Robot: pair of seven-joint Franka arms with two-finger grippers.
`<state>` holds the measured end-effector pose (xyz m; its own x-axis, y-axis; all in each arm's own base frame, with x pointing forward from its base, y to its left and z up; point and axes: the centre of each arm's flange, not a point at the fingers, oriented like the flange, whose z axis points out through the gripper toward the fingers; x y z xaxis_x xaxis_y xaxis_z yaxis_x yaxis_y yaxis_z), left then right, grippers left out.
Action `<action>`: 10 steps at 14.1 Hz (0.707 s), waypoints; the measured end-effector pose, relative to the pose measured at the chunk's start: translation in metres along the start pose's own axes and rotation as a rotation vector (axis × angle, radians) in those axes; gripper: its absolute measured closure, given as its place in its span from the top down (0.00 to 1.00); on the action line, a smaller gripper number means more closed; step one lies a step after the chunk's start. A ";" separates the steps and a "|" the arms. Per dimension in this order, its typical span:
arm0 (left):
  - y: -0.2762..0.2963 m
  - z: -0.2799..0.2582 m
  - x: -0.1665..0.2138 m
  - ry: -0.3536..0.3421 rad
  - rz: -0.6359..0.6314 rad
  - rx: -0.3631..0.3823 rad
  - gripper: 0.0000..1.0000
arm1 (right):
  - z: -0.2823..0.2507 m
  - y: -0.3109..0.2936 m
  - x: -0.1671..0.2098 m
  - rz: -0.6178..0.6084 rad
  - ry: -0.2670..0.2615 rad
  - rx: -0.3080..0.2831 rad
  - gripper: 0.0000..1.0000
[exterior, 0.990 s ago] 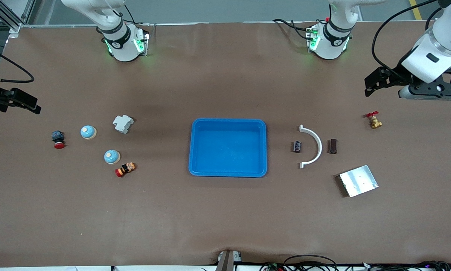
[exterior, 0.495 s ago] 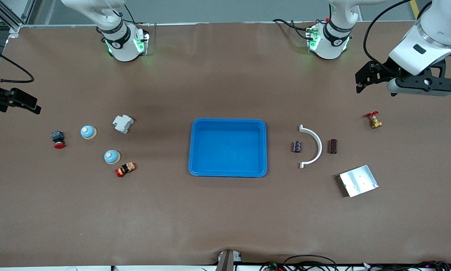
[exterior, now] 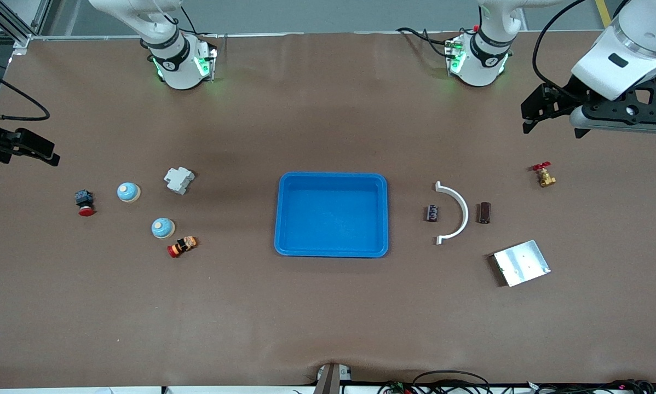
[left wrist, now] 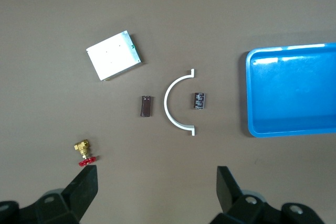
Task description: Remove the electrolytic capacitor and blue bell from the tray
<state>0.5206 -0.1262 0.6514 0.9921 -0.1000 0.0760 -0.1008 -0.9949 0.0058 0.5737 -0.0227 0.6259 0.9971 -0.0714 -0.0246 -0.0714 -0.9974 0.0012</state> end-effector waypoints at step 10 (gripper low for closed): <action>-0.009 0.000 0.001 -0.001 -0.029 0.002 1.00 | 0.000 0.000 0.000 -0.001 0.001 0.000 1.00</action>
<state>0.5223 -0.1177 0.6517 0.9946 -0.0709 0.0753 -0.0715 -0.9974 0.0063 0.5741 -0.0227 0.6256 0.9972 -0.0708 -0.0231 -0.0708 -0.9975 0.0011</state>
